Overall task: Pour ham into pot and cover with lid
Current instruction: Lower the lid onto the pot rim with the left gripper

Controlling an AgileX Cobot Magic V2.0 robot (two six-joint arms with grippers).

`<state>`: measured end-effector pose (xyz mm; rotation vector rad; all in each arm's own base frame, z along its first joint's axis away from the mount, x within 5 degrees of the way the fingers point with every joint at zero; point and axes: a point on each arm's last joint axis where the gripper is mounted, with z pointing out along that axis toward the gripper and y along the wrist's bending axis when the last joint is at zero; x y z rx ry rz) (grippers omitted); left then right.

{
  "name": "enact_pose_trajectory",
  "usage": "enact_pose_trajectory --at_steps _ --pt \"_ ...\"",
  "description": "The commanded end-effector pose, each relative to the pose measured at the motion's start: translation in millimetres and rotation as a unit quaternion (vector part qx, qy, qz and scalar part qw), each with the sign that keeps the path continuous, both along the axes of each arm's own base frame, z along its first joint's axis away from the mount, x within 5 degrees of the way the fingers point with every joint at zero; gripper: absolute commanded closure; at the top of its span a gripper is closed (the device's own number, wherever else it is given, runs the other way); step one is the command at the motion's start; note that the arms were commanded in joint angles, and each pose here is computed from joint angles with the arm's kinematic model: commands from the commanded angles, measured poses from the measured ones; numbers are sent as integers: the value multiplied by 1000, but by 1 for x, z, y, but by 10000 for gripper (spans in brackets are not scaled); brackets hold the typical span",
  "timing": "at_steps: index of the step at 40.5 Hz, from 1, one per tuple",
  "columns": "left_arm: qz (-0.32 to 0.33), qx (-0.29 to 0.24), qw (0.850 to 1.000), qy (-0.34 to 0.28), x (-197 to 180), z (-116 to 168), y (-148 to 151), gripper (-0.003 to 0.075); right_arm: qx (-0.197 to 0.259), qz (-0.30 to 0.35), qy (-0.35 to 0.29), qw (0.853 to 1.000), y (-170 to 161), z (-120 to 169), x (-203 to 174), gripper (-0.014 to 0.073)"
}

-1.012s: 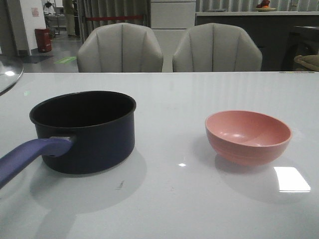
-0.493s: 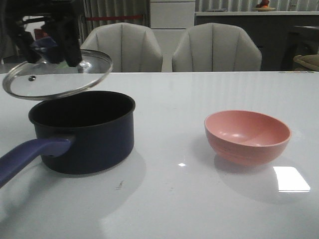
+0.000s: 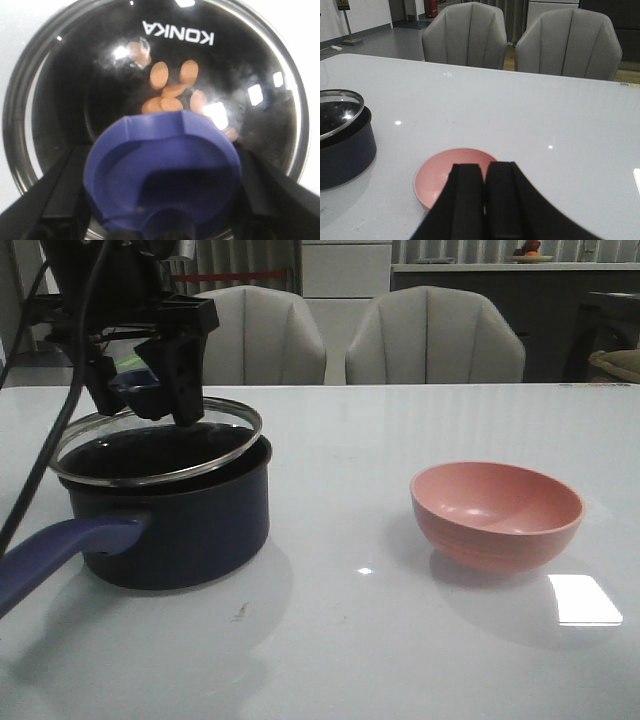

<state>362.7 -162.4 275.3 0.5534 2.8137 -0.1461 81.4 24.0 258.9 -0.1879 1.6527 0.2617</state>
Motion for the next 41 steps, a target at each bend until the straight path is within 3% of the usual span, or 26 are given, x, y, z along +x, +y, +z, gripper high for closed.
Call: enact_pose_trajectory --at_steps 1,26,41 --pt "-1 -35 997 -66 -2 34 -3 460 9 -9 -51 999 -2 17 1 448" --pt "0 -39 997 -71 0 33 -4 460 9 -9 -51 999 -2 17 1 448" --pt "-2 -15 1000 -14 5 5 -7 459 9 -9 -51 999 -2 17 1 448"
